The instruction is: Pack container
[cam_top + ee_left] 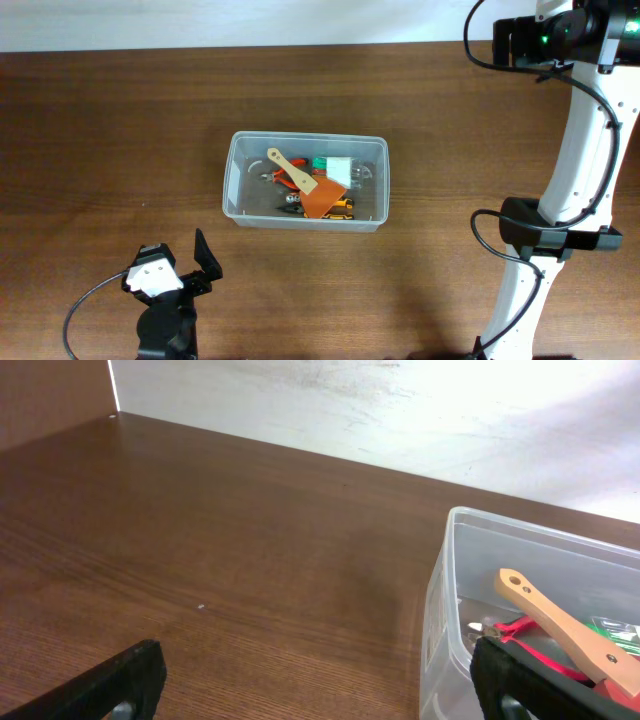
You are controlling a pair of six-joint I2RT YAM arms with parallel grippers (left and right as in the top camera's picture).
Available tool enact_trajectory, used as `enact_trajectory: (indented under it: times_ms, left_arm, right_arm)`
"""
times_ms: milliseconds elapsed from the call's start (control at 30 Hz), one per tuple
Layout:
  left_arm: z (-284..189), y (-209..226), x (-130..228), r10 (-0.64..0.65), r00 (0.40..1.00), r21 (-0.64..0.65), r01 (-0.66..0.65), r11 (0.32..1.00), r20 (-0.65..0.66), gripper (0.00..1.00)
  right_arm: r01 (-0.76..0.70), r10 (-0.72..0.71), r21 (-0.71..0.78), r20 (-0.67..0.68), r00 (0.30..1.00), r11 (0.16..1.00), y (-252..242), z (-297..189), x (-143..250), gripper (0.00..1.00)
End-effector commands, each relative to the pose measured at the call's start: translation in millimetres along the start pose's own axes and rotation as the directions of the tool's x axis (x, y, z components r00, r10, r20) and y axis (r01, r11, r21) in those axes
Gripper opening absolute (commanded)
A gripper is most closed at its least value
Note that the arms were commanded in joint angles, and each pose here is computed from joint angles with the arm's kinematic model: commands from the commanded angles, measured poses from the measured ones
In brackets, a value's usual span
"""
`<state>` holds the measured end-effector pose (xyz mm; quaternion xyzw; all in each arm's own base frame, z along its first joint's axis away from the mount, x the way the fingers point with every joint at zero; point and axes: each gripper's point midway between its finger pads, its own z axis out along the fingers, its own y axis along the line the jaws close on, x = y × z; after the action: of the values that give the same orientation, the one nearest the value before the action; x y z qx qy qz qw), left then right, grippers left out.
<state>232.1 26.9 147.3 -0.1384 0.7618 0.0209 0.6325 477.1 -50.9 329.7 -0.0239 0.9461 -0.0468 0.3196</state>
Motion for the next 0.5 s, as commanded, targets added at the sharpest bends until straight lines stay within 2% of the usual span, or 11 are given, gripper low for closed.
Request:
enact_trajectory:
  times_ms: [0, 200, 300, 467]
  left_arm:
    - [0, 0, 1, 0.009, 1.0, 0.0, -0.009, 1.0, 0.002, 0.99]
    - [0, 0, 1, 0.009, 1.0, 0.0, -0.009, 1.0, 0.002, 0.99]
    - [0, 0, 1, 0.009, 1.0, 0.0, -0.009, 1.0, 0.002, 0.99]
    - [0, 0, 1, 0.009, 1.0, 0.0, -0.009, 1.0, 0.002, 0.99]
  right_arm:
    - [-0.012, 0.012, 0.005, 0.005, 1.0, 1.0, -2, -3, 0, 0.99]
    - [-0.011, 0.011, 0.007, 0.028, 1.0, 1.0, -2, -16, -2, 0.99]
    - [-0.013, 0.011, 0.018, 0.098, 0.995, 1.0, -3, -52, -7, 0.99]
    - [-0.02, 0.007, 0.044, 0.278, 0.961, 0.999, -4, -146, -9, 0.99]
